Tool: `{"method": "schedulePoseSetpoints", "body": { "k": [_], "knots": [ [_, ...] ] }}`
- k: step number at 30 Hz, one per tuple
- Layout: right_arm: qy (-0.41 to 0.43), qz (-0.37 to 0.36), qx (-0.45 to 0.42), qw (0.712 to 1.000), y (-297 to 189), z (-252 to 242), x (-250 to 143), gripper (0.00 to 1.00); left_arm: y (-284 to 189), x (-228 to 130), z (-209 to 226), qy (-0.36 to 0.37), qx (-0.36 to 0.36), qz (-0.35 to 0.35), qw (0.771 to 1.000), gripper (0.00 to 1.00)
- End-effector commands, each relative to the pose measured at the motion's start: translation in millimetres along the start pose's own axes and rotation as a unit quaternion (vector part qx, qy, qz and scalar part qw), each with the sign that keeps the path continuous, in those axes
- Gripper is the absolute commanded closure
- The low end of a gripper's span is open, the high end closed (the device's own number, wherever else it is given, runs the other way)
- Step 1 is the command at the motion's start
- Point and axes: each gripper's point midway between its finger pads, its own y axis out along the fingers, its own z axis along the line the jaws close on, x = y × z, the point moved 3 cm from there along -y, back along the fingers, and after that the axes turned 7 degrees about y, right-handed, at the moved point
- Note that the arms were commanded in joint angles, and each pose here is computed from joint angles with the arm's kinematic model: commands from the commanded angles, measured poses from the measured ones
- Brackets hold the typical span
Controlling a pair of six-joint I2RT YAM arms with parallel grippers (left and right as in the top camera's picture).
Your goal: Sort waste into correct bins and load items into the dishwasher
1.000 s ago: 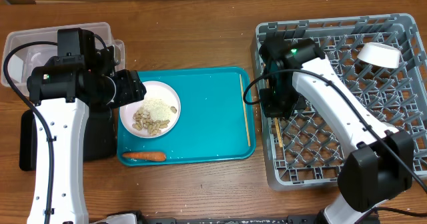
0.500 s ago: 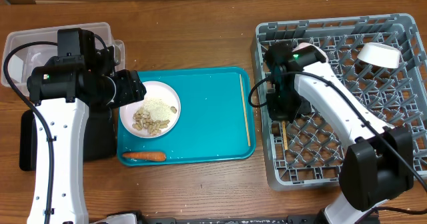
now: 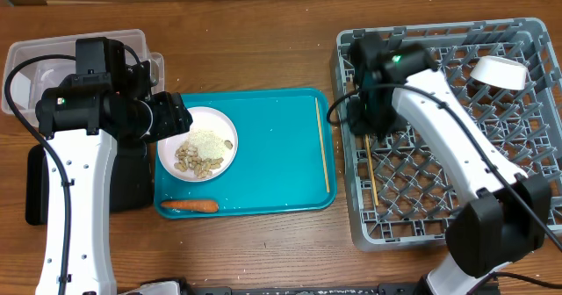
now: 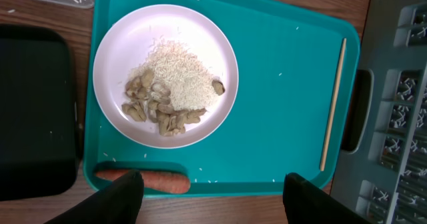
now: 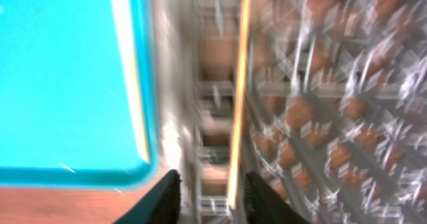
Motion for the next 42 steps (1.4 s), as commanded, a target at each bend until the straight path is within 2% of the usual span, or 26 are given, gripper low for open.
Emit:
{"method": "schedulePoseSetpoints", "body": {
  "k": [1, 5, 18, 34, 35, 39, 42],
  "knots": [
    [-0.029, -0.063, 0.066, 0.995, -32, 40, 18, 0.5, 1, 0, 1, -0.002, 0.0, 0.002, 1.0, 0.3],
    [-0.054, -0.072, 0.081, 0.993, -19, 67, 17, 0.48, 1, 0, 1, -0.002, 0.0, 0.002, 1.0, 0.31],
    [-0.034, 0.043, 0.032, 0.998, 107, 77, -5, 0.48, 1, 0, 1, -0.002, 0.0, 0.002, 1.0, 0.31],
    [-0.036, 0.089, 0.006, 0.995, 158, 77, -13, 0.49, 2, 2, 0, 0.003, 0.002, -0.002, 1.0, 0.3],
    [-0.037, 0.091, 0.005, 0.995, 159, 77, -14, 0.52, 2, 2, 0, 0.003, 0.002, -0.002, 1.0, 0.3],
    [-0.043, 0.094, 0.003, 0.995, 160, 81, -18, 0.76, 2, -1, 0, 0.002, 0.003, 0.003, 1.0, 0.3],
    [-0.041, 0.096, 0.001, 0.995, 160, 83, -20, 0.85, 2, 0, -1, 0.003, 0.002, 0.001, 1.0, 0.3]
  ]
}}
